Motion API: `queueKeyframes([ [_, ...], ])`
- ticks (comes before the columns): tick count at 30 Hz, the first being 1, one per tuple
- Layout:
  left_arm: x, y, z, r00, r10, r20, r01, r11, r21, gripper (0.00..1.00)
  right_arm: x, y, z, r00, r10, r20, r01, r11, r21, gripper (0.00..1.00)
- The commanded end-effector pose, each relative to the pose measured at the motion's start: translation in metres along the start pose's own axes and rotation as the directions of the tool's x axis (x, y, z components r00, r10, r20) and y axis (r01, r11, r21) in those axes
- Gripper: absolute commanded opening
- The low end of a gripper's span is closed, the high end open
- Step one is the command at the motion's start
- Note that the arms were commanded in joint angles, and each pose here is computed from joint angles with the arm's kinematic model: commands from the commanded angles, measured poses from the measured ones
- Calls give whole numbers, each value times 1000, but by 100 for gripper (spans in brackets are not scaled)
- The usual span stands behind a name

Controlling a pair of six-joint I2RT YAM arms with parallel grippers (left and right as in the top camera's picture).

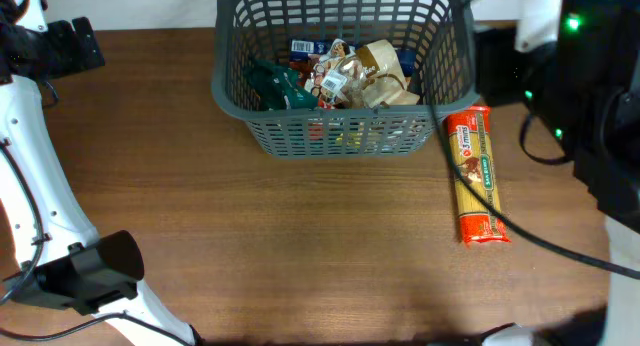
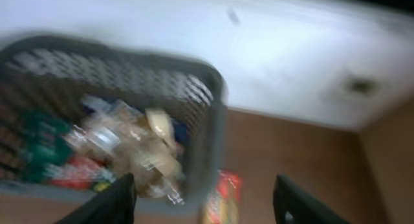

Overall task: Pack container
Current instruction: 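Move the right gripper down to the red spaghetti box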

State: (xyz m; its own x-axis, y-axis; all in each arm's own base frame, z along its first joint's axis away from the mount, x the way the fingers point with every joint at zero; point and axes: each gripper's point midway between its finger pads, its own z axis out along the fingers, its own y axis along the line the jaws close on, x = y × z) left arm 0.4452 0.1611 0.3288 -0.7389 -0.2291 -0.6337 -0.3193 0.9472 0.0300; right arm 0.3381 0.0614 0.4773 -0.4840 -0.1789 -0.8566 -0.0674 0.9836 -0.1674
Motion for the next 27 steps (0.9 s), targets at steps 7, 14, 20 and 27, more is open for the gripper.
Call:
queueKeyframes([
  [7, 2, 3, 2, 1000, -16, -7, 16, 1000, -4, 99, 159, -65, 33, 917, 166, -362, -103, 977, 187, 76],
  [14, 2, 3, 2, 1000, -16, -7, 16, 1000, -4, 99, 264, -44, 94, 780, 180, -600, -166, 983, 79, 91],
  [20, 2, 3, 2, 1000, -16, -7, 16, 1000, -5, 99, 315, -32, 141, 707, 173, -686, -181, 982, 61, 96],
  [27, 2, 3, 2, 1000, -16, -7, 16, 1000, -4, 99, 356, -25, 180, 625, 102, -774, -145, 989, 14, 99],
])
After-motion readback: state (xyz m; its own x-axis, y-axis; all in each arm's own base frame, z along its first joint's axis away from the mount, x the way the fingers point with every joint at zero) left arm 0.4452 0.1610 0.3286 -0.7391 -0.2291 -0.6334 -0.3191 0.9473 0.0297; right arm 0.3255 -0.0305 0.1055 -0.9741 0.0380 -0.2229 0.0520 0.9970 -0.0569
